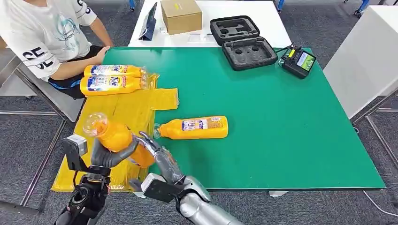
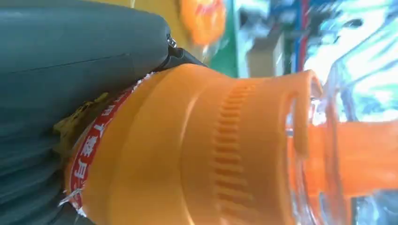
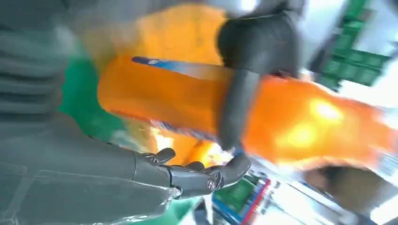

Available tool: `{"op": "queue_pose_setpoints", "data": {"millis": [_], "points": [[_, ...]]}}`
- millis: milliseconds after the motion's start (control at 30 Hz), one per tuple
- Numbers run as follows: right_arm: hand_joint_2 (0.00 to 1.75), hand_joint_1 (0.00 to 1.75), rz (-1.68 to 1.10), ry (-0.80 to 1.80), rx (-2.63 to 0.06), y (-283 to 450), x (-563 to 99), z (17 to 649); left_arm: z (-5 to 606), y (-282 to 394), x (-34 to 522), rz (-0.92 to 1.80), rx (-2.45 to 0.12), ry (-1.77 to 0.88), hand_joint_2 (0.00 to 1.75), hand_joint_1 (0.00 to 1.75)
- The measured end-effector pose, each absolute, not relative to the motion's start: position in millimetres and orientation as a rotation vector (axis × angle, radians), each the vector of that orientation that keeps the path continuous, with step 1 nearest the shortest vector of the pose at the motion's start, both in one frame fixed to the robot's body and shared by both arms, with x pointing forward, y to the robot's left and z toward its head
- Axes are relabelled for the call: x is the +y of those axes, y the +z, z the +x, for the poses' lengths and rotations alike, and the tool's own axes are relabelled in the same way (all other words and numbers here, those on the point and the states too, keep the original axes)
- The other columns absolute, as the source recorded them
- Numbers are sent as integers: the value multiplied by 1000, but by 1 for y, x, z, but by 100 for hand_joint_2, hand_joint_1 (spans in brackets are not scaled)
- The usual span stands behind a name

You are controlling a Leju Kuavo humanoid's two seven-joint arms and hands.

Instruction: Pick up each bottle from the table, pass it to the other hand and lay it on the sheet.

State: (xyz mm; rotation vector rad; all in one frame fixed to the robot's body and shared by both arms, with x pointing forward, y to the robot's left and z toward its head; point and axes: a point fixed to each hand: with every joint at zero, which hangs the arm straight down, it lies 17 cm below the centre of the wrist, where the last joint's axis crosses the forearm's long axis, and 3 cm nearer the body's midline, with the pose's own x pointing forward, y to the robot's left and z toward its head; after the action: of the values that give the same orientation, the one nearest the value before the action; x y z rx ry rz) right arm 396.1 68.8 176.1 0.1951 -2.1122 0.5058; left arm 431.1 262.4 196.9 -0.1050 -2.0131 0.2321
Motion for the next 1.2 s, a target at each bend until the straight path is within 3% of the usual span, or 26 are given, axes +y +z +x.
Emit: {"op": "queue_pose_setpoints", "data": {"millis": [133,167,300,467,500,700,833,1167,1200], "points": [[0,0,166,395,-2240,222,50,392,420,212,287,149,-2135,169,175,150],[0,0,158,366,-2268,232,44,390,416,218,293,225,-2168,152,175,136],[0,0,38,200,-2392,277,11,382,401,246,317,610,-2283,26,175,143],[0,0,-18,105,-2490,311,-10,367,402,260,323,853,-2289,-161,175,136],[175,0,-16,93,-2495,314,-13,366,409,259,315,902,-2269,-277,175,147],[175,0,-4,42,-2510,323,-25,360,465,222,284,1100,-2014,-910,175,138],[175,0,0,26,-2513,325,-30,358,488,182,273,1071,-1858,-1177,175,148],[175,0,0,22,-2520,326,-35,357,514,118,271,935,-1631,-1440,175,152],[175,0,0,22,-2520,326,-35,357,515,116,271,932,-1624,-1445,175,159]]}}
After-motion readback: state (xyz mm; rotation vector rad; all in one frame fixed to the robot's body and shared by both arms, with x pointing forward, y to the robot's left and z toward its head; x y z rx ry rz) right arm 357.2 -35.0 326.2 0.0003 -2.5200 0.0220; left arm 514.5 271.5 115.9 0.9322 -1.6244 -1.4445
